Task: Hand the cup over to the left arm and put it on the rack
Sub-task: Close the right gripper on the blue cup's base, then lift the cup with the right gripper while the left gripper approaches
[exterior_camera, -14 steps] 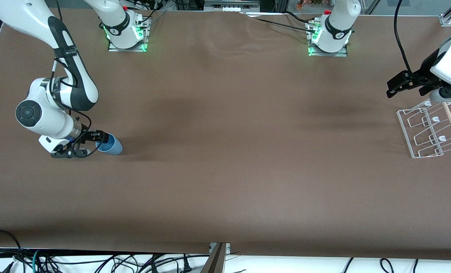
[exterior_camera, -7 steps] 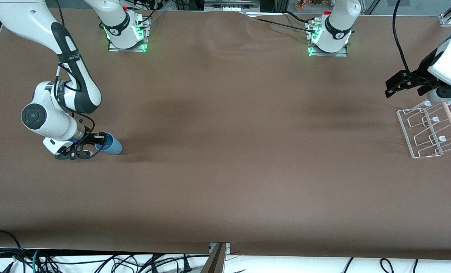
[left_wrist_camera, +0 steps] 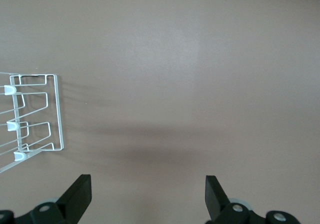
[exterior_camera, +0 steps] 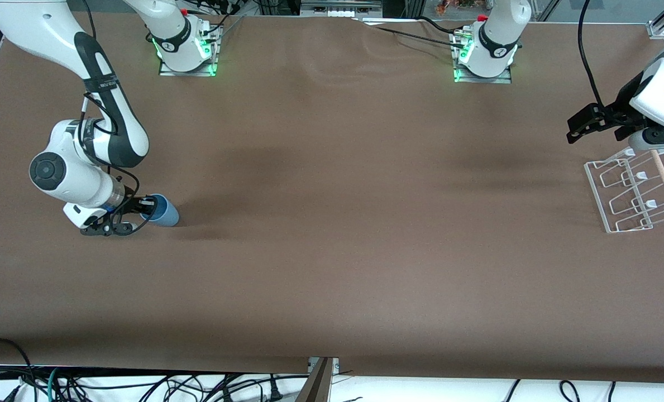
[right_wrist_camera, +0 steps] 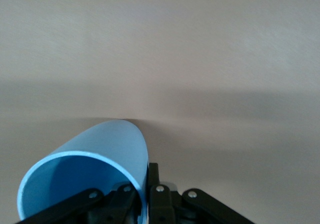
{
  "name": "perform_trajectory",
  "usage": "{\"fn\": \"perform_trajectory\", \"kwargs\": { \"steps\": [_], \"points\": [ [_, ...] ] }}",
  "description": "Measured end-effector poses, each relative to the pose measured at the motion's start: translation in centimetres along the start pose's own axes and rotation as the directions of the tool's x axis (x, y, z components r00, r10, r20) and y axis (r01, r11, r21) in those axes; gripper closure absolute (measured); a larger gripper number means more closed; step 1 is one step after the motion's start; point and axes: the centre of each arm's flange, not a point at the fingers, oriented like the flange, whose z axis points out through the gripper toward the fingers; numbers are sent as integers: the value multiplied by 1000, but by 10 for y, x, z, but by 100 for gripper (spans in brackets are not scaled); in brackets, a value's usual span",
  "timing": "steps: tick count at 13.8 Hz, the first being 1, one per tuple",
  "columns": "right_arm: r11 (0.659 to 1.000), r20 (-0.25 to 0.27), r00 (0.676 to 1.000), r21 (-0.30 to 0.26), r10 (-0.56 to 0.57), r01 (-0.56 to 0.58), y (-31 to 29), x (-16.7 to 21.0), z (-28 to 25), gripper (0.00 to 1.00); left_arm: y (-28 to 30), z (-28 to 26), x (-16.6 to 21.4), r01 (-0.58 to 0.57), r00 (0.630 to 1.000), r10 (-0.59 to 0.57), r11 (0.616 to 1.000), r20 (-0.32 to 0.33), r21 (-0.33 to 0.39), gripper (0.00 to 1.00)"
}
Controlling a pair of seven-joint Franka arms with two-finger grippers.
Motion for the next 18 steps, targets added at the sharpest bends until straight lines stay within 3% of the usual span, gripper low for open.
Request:
{"fn": "perform_trajectory", "kwargs": {
  "steps": [3,6,11,14,18],
  "points": [
    [990,-21,999,141,-24,27,-74,19,-35,94,0,0,0,0,1000,0,1000,0,0,0],
    [950,-17,1000,312,12,-6,-158,27,-77,94,0,0,0,0,1000,0,1000,0,0,0],
    [918,-13,999,397,31,-23,-265,21,-107,94,0,0,0,0,1000,0,1000,0,0,0],
    [848,56,994,520,90,-106,-319,18,-116,94,3,2,1,0,1000,0,1000,4,-23,0],
    [777,116,985,606,126,-171,-369,19,-128,94,21,8,10,-3,1000,4,993,12,-120,0]
  ]
}}
